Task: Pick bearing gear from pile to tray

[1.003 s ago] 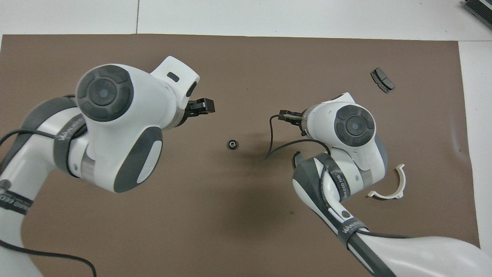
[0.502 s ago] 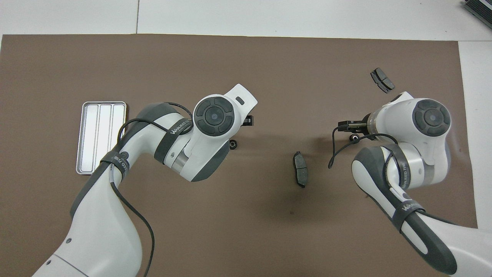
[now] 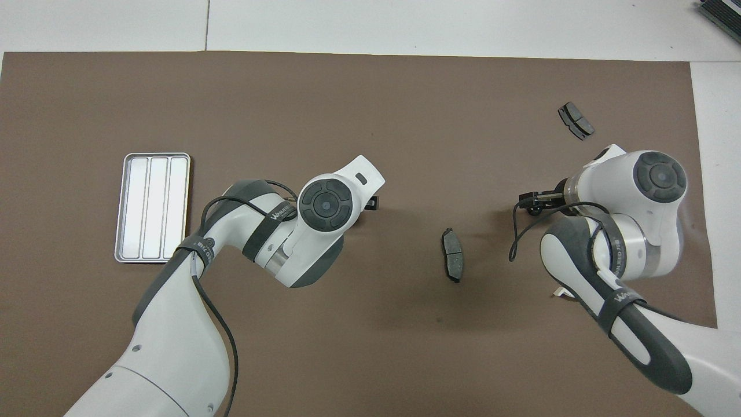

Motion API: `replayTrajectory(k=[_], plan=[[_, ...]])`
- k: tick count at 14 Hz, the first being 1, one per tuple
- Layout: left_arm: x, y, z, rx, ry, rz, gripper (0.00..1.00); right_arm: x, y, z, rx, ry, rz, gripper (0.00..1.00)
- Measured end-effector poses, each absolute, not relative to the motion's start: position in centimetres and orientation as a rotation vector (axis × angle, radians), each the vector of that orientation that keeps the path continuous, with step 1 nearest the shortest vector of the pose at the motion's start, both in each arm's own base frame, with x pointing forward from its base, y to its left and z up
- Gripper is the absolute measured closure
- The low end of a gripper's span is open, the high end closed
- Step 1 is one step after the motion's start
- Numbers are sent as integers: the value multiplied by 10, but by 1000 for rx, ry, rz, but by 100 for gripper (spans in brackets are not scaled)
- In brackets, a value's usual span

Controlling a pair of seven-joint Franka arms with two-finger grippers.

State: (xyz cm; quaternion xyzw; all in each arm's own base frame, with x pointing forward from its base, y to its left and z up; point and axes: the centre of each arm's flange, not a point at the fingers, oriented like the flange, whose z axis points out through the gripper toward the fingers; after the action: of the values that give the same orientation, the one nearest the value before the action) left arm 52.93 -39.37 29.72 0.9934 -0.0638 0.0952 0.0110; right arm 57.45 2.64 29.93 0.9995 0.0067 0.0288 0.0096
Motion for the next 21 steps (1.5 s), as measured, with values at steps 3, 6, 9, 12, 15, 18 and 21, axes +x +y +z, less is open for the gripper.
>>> replayTrajectory(k=[3,6,9,12,15,18,21], plan=[[519,-401,291,3103,-233,278,4,567,32,287,3126,37,107,4],[514,-405,290,3104,-248,273,20,565,33,284,3126,42,111,37],[513,-406,295,3099,-250,282,55,565,35,287,3126,45,120,65],[514,-406,295,3099,-250,283,66,569,36,293,3143,19,140,65],[520,-401,299,3105,-225,285,66,584,45,317,3164,3,217,65],[573,-360,343,3140,-63,284,66,598,58,343,3171,-3,250,65],[632,-261,382,3093,71,279,66,597,112,354,3189,-42,279,65]])
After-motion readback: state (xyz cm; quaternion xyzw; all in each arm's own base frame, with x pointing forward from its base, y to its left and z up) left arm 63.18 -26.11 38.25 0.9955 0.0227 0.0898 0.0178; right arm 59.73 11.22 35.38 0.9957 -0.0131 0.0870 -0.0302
